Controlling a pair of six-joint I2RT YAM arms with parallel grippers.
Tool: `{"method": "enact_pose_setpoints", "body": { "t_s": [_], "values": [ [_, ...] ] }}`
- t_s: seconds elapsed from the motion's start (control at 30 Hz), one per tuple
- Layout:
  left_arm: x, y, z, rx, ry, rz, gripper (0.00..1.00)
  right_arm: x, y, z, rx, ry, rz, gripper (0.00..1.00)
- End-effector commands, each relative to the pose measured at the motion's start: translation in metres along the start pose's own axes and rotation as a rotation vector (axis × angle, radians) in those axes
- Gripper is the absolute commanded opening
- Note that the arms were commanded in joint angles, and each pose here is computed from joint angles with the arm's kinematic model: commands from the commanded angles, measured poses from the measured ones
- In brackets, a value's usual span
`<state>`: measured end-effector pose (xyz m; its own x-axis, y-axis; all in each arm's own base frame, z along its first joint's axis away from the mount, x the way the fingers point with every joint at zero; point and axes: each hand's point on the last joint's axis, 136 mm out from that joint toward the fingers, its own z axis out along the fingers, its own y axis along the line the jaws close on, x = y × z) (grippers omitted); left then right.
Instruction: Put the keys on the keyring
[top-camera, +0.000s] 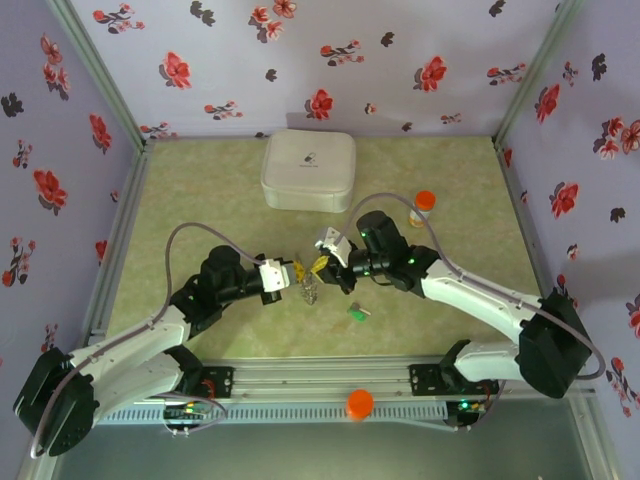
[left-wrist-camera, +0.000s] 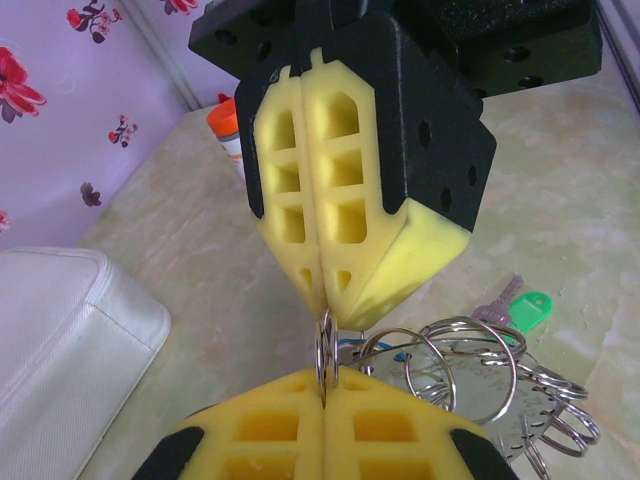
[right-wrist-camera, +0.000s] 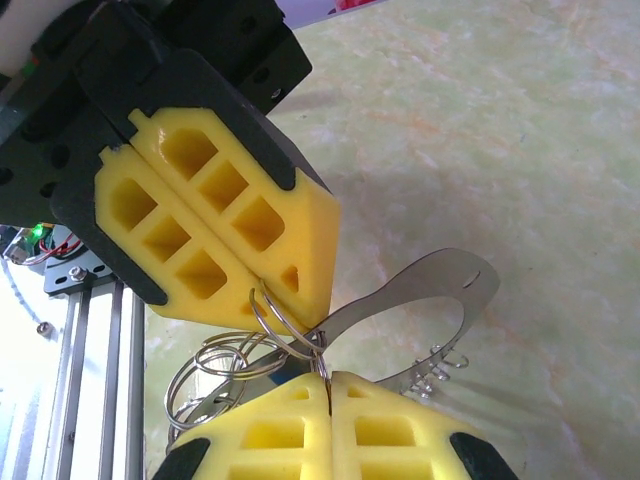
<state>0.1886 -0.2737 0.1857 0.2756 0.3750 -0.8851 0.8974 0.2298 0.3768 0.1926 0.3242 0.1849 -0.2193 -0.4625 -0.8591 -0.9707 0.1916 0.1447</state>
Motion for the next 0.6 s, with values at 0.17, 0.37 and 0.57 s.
{"method": "enact_pose_setpoints", "body": {
  "t_s": [0.17,0.37,0.57],
  "values": [
    [-0.032,0.003,-0.002,0.003,-0.142,0.025,0.0,-0.004,-0.013,-0.005,0.063,-0.008,0.021,0.15],
    [-0.031,-0.003,0.0,0.04,-0.144,-0.012,0.0,-0.015,0.007,-0.021,0.022,-0.112,-0.113,0.36],
    [-0.031,-0.008,0.004,0.08,-0.154,-0.053,0.0,-0.021,0.01,-0.025,0.02,-0.131,-0.179,0.36]
  ]
}}
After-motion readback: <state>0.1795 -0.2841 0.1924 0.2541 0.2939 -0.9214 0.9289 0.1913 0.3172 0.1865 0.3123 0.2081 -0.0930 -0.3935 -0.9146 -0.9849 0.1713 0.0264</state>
